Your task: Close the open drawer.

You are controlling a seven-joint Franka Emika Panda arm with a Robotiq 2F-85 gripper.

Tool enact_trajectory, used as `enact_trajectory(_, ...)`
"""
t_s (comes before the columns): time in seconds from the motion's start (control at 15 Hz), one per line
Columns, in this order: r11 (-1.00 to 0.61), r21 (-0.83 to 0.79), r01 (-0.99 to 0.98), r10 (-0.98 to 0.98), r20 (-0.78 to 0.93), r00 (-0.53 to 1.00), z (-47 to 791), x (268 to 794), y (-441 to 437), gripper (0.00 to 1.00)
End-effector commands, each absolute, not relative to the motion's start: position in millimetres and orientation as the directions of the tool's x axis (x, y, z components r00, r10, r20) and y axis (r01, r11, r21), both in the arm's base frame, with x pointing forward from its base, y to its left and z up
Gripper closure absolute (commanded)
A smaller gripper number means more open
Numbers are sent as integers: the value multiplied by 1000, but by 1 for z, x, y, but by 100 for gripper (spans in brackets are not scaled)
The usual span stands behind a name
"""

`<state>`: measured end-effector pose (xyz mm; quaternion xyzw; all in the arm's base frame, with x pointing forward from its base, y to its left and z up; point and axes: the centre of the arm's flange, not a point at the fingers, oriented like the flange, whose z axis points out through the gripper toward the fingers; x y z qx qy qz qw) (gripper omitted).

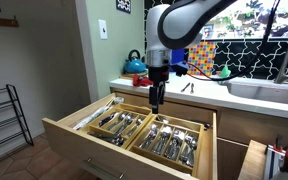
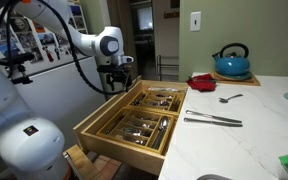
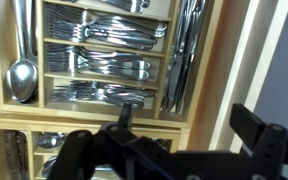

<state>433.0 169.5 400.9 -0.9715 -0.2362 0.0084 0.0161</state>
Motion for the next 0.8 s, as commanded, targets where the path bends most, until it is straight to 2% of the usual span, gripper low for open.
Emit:
enact_trajectory(0.0, -823, -17, 567, 567, -76, 820, 386, 443, 231, 25)
enact_trajectory(0.07, -795, -10, 606, 605, -68, 793, 384, 443, 252, 26)
enact_trajectory(0.47, -634, -10, 773, 773, -3, 634, 378, 450, 343, 74)
enact_trajectory(0.67, -596, -28, 803, 802, 34, 596, 371, 459, 364, 94)
enact_trajectory(0.73, -586, -26, 810, 808, 46, 587, 367, 464, 366, 96)
